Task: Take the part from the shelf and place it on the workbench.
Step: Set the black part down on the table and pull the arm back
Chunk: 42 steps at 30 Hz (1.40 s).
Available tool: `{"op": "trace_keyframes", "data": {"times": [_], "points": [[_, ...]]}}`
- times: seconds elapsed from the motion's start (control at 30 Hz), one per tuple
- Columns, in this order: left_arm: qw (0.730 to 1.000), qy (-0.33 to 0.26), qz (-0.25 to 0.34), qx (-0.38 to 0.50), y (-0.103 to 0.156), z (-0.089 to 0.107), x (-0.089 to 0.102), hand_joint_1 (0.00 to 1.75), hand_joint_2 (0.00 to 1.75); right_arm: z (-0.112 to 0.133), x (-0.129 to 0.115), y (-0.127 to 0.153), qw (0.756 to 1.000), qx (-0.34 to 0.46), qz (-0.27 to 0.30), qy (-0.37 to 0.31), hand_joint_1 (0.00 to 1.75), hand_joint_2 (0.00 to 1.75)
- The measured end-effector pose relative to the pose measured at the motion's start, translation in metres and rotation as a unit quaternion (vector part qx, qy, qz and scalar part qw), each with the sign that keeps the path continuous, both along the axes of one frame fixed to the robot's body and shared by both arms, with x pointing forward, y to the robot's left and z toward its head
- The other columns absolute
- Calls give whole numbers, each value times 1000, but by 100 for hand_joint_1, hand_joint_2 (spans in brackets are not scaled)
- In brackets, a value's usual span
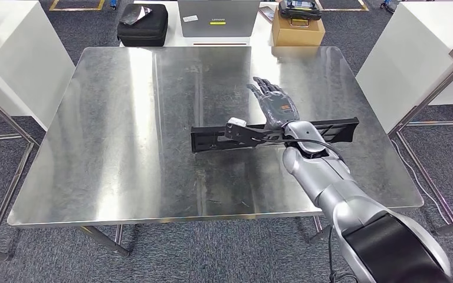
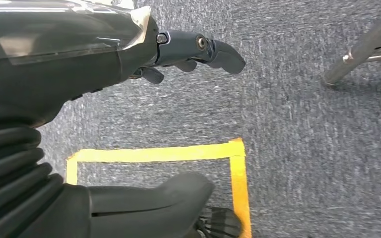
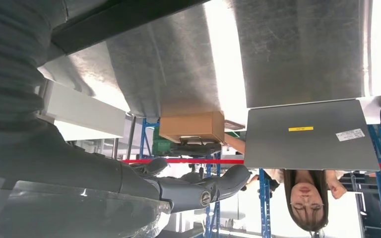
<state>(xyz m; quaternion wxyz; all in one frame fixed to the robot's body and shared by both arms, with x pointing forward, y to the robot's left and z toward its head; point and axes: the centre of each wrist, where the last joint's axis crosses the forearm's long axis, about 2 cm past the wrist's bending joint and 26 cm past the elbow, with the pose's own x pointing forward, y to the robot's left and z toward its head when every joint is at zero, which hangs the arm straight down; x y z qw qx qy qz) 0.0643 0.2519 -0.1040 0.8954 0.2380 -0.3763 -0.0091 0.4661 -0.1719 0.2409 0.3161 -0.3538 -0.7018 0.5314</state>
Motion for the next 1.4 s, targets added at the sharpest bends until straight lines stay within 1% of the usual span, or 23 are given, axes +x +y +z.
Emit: {"op": "trace_keyframes", "data": {"times": [0.3, 0.43, 0.53, 0.67, 0.77, 1.0, 1.4], "points": [[1000, 20, -4, -12, 1, 0, -1, 0, 0, 2, 4, -8, 998, 18, -5, 61, 0, 175], [999, 27, -5, -27, 1, -1, -1, 0, 0, 4, 8, -13, 988, 37, -4, 150, 0, 175], [999, 33, -4, -32, 2, -1, -2, 0, 0, 8, 11, -21, 978, 62, -7, 199, 0, 175], [998, 39, -2, -40, 2, -1, -2, 0, 0, 21, 18, -31, 960, 90, 1, 266, 0, 175], [998, 45, 1, -42, 4, -1, -2, 0, 0, 31, 22, -34, 948, 91, 6, 304, 0, 175], [998, 53, 19, -41, 5, -2, -3, 0, 0, 52, 27, -33, 947, 82, -10, 309, 0, 175], [997, 55, 38, -44, 6, -2, -4, 0, 0, 69, 26, -23, 952, 70, 13, 299, 0, 175]]}}
